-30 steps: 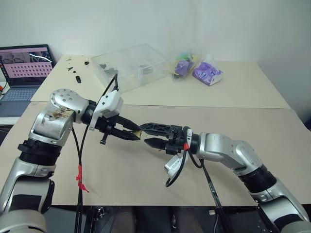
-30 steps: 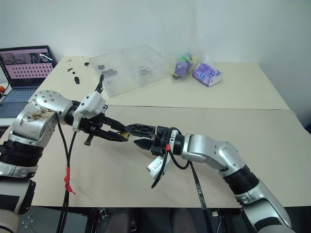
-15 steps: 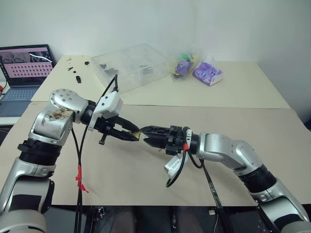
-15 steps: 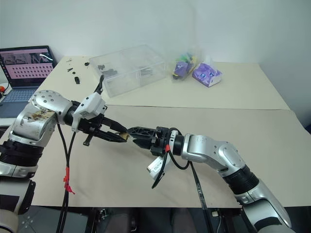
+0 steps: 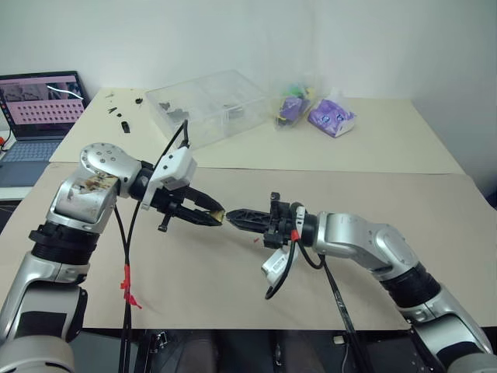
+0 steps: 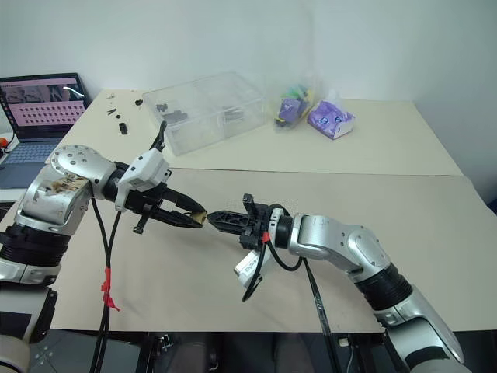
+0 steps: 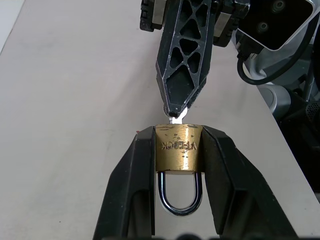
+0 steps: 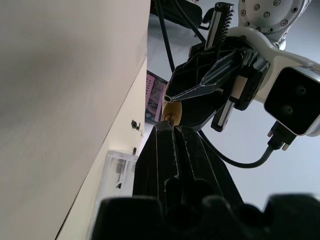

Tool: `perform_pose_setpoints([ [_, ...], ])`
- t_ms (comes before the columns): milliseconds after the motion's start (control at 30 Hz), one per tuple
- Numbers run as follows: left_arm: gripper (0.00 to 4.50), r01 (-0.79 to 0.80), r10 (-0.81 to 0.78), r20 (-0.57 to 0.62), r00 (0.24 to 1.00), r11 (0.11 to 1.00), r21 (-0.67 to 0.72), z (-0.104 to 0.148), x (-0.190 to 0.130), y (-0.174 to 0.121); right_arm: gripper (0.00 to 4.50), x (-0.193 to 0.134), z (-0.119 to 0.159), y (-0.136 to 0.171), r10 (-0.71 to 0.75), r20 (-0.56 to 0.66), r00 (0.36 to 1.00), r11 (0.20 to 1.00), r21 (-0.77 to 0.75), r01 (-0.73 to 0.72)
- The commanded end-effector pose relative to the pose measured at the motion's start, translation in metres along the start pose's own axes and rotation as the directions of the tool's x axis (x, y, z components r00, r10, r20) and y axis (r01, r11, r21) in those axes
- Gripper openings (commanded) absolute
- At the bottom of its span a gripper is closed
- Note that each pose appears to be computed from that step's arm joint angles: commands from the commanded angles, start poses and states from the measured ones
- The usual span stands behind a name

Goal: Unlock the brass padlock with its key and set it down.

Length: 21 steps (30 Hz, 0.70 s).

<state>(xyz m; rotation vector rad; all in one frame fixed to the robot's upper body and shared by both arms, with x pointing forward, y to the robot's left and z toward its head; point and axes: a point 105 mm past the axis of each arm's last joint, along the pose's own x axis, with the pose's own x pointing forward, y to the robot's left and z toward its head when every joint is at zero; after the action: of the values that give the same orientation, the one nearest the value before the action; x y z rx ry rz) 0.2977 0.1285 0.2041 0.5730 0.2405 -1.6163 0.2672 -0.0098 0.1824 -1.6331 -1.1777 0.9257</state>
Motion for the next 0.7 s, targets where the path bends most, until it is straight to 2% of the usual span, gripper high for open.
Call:
perform_pose_setpoints([
  [33,0.83,-0.012,0.012,0.004,1.0,0.998,0.057,0.012,-0.003,0.003,0.08,0.001,0.004,-0.005,0.009,0.036,0.999,1.0,0.02,-0.01],
  [200,0.83,-0.017,0.017,0.003,1.0,0.998,0.058,0.012,-0.004,0.004,0.08,-0.002,0.012,0.007,0.078,0.087,0.993,0.987,0.131,-0.089],
  [300,0.83,-0.021,0.021,0.003,1.0,0.998,0.058,0.012,-0.004,0.004,0.08,-0.004,0.01,0.008,0.095,0.091,0.991,0.961,0.252,-0.115],
  [500,0.83,-0.027,0.027,0.004,1.0,0.998,0.056,0.013,-0.005,0.004,0.08,-0.004,-0.001,0.013,0.137,0.054,0.989,0.85,0.507,-0.146],
  [700,0.83,-0.034,0.033,0.005,0.999,0.998,0.055,0.014,-0.004,0.004,0.08,-0.004,-0.006,0.017,0.172,0.04,0.984,0.746,0.647,-0.157],
])
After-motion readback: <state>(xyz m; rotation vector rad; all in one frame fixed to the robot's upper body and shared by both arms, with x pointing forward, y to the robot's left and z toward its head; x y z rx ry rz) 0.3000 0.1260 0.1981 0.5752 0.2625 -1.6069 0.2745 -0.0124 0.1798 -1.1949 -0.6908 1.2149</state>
